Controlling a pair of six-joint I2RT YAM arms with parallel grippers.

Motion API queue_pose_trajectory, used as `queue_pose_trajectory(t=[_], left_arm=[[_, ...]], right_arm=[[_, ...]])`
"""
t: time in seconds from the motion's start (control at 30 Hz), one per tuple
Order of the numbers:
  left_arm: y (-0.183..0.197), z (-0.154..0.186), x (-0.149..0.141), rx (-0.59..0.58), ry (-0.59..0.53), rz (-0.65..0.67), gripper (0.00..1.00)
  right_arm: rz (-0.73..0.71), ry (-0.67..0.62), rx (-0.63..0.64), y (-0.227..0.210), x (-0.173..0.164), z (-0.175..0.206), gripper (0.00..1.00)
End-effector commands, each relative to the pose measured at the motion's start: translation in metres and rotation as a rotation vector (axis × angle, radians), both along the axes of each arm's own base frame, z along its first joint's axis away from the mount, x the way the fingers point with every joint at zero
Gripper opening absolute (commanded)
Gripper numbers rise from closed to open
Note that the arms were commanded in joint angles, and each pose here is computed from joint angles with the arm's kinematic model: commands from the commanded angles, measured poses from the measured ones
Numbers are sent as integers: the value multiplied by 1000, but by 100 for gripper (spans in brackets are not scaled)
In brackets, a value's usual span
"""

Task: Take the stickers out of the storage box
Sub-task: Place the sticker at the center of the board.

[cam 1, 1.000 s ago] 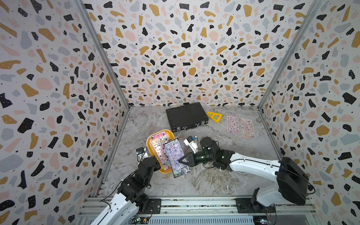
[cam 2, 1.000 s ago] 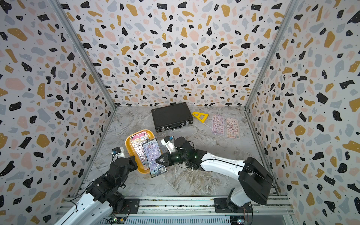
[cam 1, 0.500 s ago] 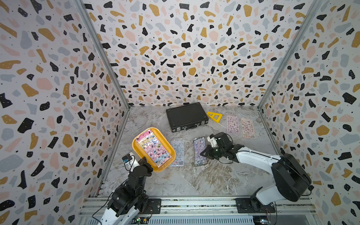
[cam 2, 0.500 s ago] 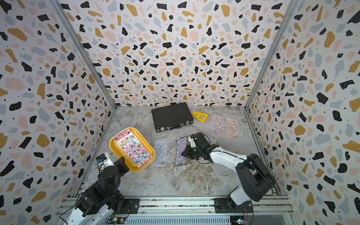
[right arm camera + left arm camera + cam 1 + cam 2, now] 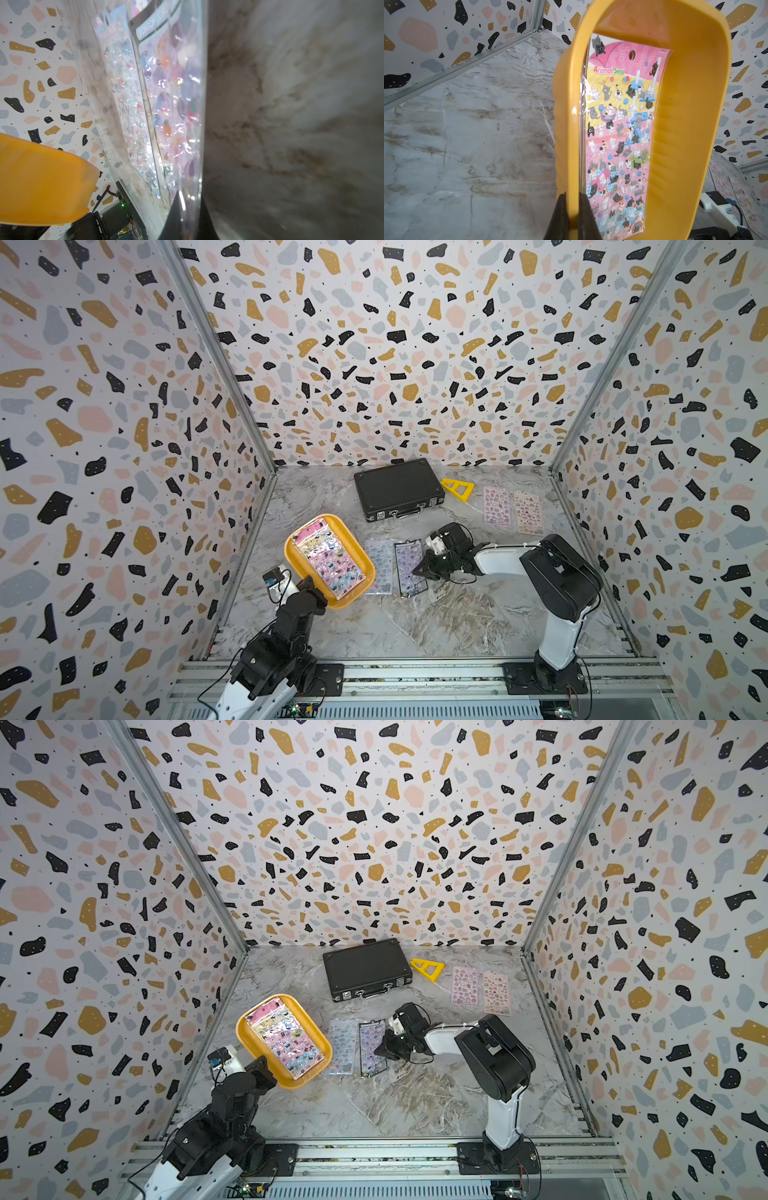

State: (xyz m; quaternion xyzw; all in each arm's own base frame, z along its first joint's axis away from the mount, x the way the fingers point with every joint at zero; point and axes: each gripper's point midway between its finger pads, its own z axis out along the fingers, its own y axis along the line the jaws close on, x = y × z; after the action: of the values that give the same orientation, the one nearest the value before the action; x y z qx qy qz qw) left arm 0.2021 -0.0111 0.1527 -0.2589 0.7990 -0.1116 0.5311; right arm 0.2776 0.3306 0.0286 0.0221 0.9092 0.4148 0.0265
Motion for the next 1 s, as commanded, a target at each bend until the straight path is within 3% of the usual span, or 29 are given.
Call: queue_pose_trajectory(t=[0.0, 0.27, 0.6, 0.97], left_arm=[[-4, 23, 6, -49, -79, -6, 0], [-6, 22, 6, -54, -76, -13, 0], [-4, 22, 5, -50, -74, -8, 0], [-5, 20, 5, -53, -71, -10, 0]], right_arm=[[-61, 6, -7, -3, 3, -6, 10], [-124, -4, -61, -18, -3, -16, 19], [-70, -20, -145, -26, -8, -21, 34], [-9, -92, -342, -51, -16, -21, 51]])
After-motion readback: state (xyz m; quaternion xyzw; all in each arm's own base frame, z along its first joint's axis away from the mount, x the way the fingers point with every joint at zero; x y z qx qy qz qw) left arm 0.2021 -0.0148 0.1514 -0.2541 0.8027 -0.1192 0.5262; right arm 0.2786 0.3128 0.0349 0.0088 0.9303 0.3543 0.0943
